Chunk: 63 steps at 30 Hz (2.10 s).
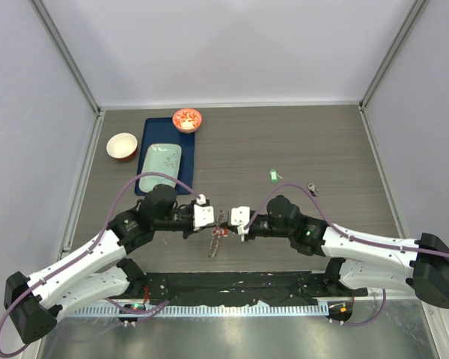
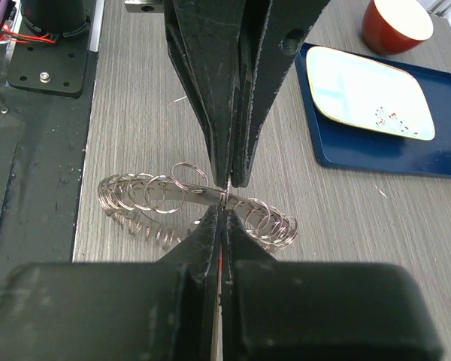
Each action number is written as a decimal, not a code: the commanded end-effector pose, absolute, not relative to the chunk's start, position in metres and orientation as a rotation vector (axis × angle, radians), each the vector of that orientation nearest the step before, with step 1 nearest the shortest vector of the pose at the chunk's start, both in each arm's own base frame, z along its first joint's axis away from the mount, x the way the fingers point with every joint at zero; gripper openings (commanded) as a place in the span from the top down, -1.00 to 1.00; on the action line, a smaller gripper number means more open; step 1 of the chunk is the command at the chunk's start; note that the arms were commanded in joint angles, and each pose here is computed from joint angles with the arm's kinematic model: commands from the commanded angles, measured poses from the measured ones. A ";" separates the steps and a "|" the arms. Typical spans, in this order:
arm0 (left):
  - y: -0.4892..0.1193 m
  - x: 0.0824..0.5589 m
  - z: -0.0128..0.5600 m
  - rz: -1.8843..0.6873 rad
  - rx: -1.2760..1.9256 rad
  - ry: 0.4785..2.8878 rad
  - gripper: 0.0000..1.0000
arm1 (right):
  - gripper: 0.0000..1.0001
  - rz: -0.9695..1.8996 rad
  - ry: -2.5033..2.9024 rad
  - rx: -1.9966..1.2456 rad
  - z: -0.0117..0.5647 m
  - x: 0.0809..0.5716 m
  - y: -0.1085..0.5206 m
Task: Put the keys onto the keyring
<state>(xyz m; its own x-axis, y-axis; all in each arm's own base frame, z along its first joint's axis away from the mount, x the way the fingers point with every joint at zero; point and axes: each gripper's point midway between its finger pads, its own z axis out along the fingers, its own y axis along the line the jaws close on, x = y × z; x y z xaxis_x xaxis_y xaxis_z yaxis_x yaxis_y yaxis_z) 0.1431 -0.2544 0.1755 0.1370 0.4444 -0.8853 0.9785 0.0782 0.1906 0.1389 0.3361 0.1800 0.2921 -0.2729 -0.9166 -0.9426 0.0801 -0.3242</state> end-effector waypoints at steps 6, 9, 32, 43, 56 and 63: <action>-0.265 0.147 0.192 -0.747 1.492 1.417 1.00 | 0.99 0.861 0.939 -1.254 0.273 0.128 0.354; -0.265 0.146 0.195 -0.751 1.487 1.409 1.00 | 0.99 0.882 0.952 -1.256 0.271 0.128 0.358; -0.259 0.151 0.207 -0.709 1.426 1.365 1.00 | 0.17 0.816 1.101 -1.242 0.254 0.136 0.337; -0.259 0.150 0.211 -0.710 1.416 1.349 1.00 | 0.17 0.752 1.214 -1.275 0.211 0.148 0.333; -0.259 0.150 0.211 -0.711 1.415 1.349 1.00 | 0.42 0.754 1.245 -1.277 0.195 0.151 0.335; -0.259 0.150 0.210 -0.714 1.415 1.351 1.00 | 0.91 0.760 1.248 -1.279 0.194 0.152 0.336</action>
<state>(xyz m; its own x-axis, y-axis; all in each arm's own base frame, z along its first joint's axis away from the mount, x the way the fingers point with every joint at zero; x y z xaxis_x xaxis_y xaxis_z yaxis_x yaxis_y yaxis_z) 0.1461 -0.2514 0.1864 0.1449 0.4335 -0.8894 0.9682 0.1230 0.2177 0.1470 0.3323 0.1791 0.2120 -0.2624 -0.9414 -0.9493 0.1734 -0.2621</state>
